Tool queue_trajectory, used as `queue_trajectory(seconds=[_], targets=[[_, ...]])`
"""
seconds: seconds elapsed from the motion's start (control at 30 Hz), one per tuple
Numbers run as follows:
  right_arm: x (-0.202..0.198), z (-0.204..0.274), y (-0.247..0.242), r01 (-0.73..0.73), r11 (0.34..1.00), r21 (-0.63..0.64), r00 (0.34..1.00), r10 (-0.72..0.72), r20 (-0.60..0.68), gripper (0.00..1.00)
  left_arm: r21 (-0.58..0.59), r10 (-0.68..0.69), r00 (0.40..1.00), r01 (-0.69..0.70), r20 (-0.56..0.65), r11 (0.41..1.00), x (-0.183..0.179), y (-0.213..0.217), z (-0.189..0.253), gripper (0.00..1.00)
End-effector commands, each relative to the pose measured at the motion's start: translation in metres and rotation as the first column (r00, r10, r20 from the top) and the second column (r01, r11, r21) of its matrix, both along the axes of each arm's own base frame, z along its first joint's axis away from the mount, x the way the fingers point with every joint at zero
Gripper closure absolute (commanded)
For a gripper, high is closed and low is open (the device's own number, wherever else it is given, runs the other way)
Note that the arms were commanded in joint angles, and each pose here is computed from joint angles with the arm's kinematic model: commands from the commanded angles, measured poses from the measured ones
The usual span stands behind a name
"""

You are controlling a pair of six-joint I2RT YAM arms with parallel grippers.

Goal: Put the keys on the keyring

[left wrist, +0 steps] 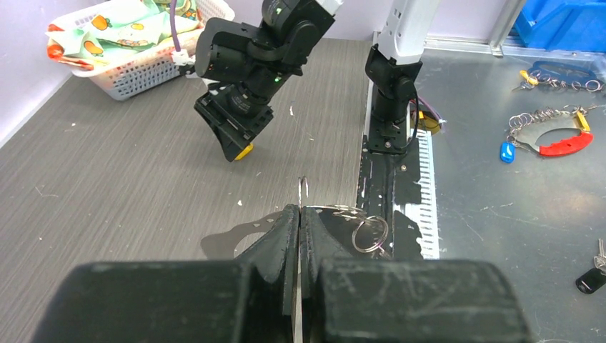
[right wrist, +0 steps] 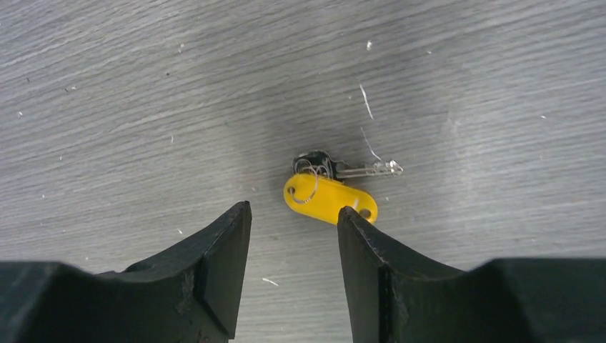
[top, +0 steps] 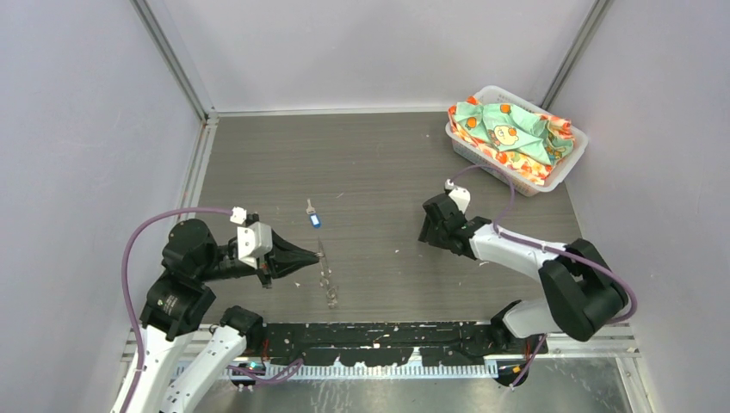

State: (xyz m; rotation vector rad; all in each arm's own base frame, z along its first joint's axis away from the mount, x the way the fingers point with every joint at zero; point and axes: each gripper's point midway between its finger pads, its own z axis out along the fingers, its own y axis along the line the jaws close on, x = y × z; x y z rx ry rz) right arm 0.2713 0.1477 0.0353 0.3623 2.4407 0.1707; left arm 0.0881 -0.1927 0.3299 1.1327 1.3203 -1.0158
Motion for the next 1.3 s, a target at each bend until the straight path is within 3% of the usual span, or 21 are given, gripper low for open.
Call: queue_trajectory(seconds=[0.0,0.6,0.8,1.0,1.07,1.17,1.27], targets=[[0.028,0.014,0.016,0.010,0.998,0.063,0.997,-0.015,0.072,0.49,-0.015,-0.019,0.999,0.020,0.043,1.000,-0.002,-0.001,0.008,1.00],[0.038,0.004,0.012,0.050,0.999,0.007,0.998,-0.050,0.046,0.71,-0.022,0.000,0.997,0.002,0.078,1.000,-0.007,0.004,0.012,1.00],[0.041,0.004,0.010,0.050,0.999,-0.017,0.998,-0.050,0.042,0.82,-0.021,0.005,0.996,-0.003,0.084,1.000,-0.008,0.005,0.012,1.00],[0.044,0.013,0.012,0.030,0.999,-0.017,0.998,-0.029,0.062,0.99,-0.020,0.008,0.997,-0.006,0.079,1.000,-0.008,0.005,0.012,1.00],[0.045,0.018,0.013,0.017,1.000,-0.016,0.998,-0.016,0.069,0.99,-0.017,0.011,0.997,-0.009,0.074,1.000,-0.008,0.005,0.011,1.00],[0.046,0.032,0.027,-0.065,0.998,0.010,0.993,0.064,0.102,0.99,-0.015,0.026,0.998,-0.025,0.054,1.000,-0.005,0.006,0.009,1.00],[0.040,0.056,0.058,-0.257,0.966,0.036,0.955,0.248,0.165,0.99,-0.015,0.059,0.998,-0.059,0.006,0.998,0.001,0.006,0.006,1.00]])
